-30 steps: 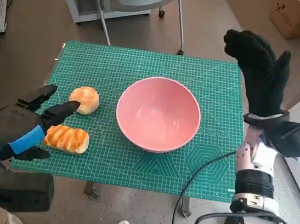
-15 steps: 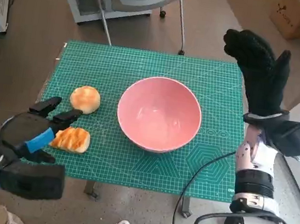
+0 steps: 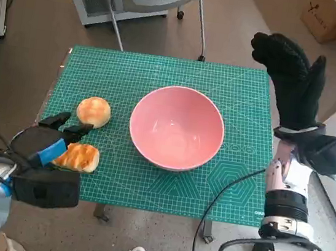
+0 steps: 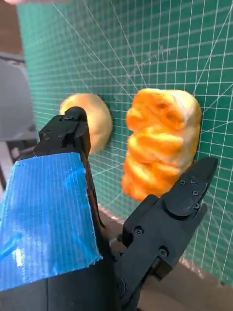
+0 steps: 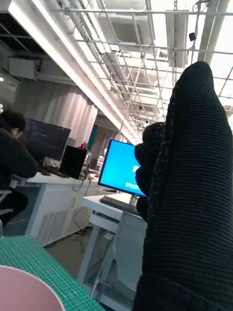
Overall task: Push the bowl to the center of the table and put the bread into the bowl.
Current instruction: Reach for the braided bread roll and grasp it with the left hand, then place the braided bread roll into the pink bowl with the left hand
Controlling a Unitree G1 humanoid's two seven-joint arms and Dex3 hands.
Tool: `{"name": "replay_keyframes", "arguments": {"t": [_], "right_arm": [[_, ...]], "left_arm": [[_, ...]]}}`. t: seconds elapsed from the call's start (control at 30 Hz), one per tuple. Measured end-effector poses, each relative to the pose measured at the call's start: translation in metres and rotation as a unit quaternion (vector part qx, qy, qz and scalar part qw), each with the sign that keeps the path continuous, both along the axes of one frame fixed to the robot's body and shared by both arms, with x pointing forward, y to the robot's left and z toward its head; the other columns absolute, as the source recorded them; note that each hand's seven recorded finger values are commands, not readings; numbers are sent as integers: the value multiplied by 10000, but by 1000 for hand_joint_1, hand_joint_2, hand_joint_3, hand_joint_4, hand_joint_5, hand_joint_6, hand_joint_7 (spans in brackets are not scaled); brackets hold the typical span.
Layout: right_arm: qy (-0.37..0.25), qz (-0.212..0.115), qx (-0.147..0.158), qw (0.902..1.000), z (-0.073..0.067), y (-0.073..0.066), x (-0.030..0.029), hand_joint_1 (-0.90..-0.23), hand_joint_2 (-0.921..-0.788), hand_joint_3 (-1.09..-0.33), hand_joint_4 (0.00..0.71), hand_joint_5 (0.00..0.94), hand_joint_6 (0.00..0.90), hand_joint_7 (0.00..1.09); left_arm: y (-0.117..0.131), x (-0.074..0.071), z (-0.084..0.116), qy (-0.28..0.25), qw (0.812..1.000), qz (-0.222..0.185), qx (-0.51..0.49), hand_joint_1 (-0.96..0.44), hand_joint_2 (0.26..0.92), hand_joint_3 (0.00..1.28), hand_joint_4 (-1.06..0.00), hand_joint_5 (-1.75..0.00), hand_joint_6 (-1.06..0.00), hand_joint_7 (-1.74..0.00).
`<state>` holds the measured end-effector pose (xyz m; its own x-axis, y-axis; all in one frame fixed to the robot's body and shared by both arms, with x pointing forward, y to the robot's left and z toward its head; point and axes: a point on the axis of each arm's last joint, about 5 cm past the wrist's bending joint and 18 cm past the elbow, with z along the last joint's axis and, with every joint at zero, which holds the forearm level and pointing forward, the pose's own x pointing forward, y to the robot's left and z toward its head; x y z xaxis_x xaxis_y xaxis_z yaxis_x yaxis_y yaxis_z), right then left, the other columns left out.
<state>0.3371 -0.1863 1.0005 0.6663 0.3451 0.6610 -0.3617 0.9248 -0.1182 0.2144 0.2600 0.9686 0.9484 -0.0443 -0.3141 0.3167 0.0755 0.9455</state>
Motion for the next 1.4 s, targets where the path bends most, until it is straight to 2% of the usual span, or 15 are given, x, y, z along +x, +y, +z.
{"name": "replay_keyframes", "arguments": {"t": [0.33,0.63,0.83,0.87,0.93,0.97,1.0,1.03,1.1,1.2,1.4], "right_arm": [[-1,-36,-18,10000,2,-4,-1,-720,-921,-706,191,2,340,2],[-71,-49,-40,10000,26,-8,-5,-721,-921,-707,191,1,341,2],[-74,-52,-31,10000,26,-14,-8,-721,-921,-705,189,1,339,1],[-68,-49,-31,10000,25,-13,-8,-718,-921,-706,191,2,341,2],[-66,-47,-30,10000,27,-14,-8,-717,-921,-706,193,3,342,2],[-64,-45,-29,10000,28,-14,-8,-716,-921,-706,193,3,342,3],[-63,-44,-28,10000,29,-13,-7,-716,-921,-706,194,3,342,3],[-62,-43,-27,10000,28,-14,-7,-716,-921,-706,194,3,342,3],[-59,-42,-23,10000,28,-14,-7,-716,-921,-706,194,2,342,2],[-55,-41,-18,10000,28,-14,-7,-716,-921,-706,192,2,341,2],[-53,-39,-20,10000,27,-13,-7,-725,-921,-705,188,1,338,0]], "left_arm": [[6,153,-230,124,9995,276,-58,-152,699,11,-209,-23,-325,-20],[0,270,-265,95,9990,421,-97,0,763,23,-381,-24,-450,-28],[-6,326,-274,96,9990,432,-47,65,848,43,-549,-43,-593,-47],[-10,334,-276,84,9991,425,-25,86,884,70,-647,-64,-678,-65],[-15,341,-281,69,9991,411,13,98,902,106,-740,-91,-756,-85],[-21,346,-284,57,9992,391,55,79,906,102,-726,-310,-727,-300],[-26,349,-285,42,9993,371,92,51,911,121,-677,-659,-657,-641],[-33,352,-287,26,9993,340,141,34,915,113,-662,-859,-641,-838],[-44,353,-288,-6,9994,275,216,18,918,93,-659,-1016,-643,-1000],[-50,343,-299,-21,9994,227,264,8,919,68,-667,-1112,-663,-1101],[-87,290,-279,88,9997,114,187,3,920,53,-661,-1179,-689,-1112]]}}
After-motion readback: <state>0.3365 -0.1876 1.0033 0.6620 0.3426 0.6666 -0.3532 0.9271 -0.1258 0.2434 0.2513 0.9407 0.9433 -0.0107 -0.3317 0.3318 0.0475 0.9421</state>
